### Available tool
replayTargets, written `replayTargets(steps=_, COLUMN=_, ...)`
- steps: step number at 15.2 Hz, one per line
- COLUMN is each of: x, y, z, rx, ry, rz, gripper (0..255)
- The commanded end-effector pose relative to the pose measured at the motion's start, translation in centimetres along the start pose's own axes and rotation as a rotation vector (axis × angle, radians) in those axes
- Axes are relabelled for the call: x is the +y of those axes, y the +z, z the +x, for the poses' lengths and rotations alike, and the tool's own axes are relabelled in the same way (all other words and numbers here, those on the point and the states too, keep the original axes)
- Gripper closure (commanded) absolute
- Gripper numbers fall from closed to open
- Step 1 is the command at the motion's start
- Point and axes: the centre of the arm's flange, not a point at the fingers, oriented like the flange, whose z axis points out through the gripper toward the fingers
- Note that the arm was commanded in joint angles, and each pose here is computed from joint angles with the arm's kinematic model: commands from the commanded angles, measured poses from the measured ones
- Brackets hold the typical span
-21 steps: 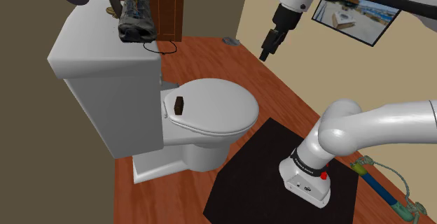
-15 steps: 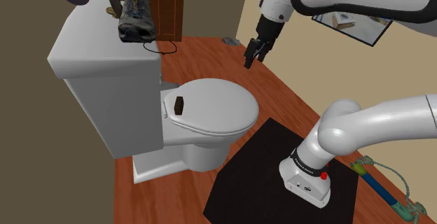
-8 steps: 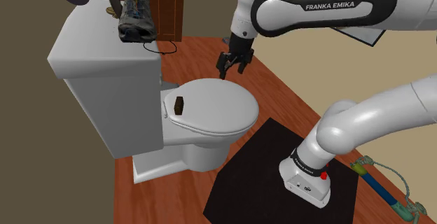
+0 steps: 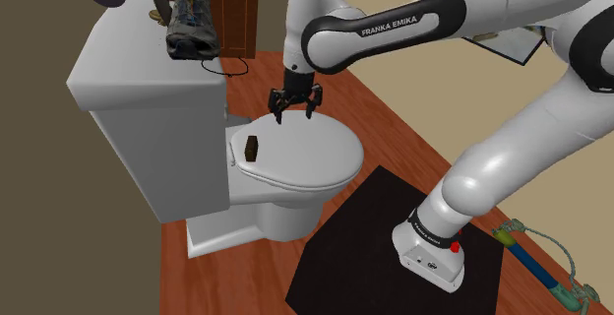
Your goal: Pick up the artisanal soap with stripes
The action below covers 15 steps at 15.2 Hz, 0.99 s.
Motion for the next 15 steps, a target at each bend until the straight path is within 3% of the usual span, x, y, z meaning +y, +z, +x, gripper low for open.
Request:
replayTargets(steps=1, x=-1.5, y=2.1, z=1.3, rx=-0.01, ry=0.058, rz=-0.009, gripper=0)
replayTargets(steps=15, x=-9.5, y=15.7, z=12.7, rx=-0.078, ry=0.435, rz=-0.074, gripper=0)
